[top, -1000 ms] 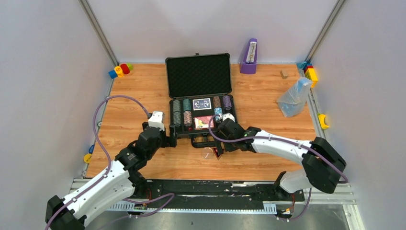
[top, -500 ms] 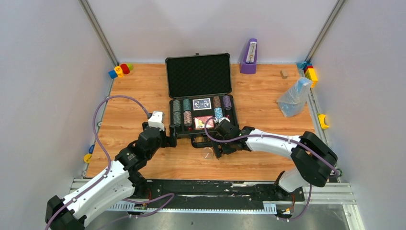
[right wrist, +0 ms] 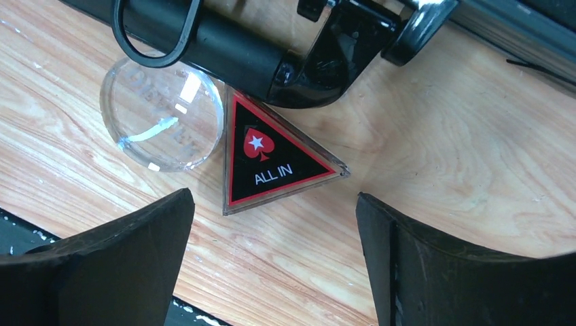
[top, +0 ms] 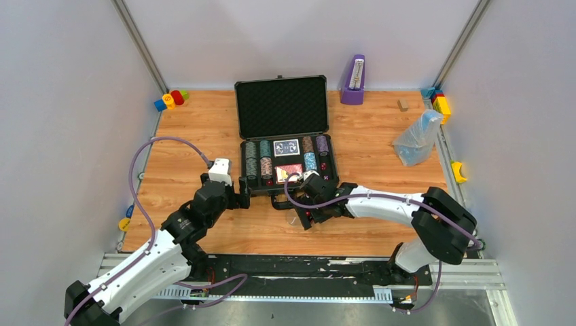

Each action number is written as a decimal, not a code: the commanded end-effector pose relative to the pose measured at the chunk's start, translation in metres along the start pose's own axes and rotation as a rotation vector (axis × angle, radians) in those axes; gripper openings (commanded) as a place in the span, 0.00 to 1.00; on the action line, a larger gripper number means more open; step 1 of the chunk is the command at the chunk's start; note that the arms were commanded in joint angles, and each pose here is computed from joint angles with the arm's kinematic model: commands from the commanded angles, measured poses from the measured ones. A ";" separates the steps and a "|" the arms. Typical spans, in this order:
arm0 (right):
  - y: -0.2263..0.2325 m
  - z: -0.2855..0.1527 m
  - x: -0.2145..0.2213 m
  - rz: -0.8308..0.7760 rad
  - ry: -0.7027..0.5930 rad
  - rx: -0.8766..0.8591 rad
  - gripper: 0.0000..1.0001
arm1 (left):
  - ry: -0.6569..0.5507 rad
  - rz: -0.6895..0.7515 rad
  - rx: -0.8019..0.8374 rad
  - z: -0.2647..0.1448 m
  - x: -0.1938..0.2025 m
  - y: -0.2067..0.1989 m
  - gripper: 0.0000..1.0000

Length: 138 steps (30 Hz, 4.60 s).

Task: Pack up texas hold em set

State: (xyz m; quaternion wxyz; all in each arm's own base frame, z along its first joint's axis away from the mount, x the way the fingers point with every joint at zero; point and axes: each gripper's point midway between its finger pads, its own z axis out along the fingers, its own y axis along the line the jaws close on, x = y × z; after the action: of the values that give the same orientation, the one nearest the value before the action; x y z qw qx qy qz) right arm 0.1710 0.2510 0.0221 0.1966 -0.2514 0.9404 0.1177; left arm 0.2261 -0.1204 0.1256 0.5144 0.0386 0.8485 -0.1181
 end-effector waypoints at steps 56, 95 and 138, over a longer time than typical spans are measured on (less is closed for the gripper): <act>0.009 -0.048 -0.243 0.143 -0.417 0.098 0.32 | -0.042 -0.026 -0.002 -0.002 -0.007 0.002 0.98; 0.030 -0.070 -0.058 0.062 -0.214 -0.160 1.00 | -0.044 -0.020 0.001 -0.003 -0.007 0.002 0.99; 0.066 0.019 -0.039 -0.030 -0.035 0.016 0.45 | -0.032 -0.020 -0.008 -0.002 -0.005 0.003 1.00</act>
State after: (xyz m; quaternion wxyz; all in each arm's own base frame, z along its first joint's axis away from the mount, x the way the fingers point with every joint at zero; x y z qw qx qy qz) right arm 0.1728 0.3245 0.0205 0.2035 -0.2676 0.9368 0.0969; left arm 0.2240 -0.1181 0.1252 0.5173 0.0357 0.8468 -0.1190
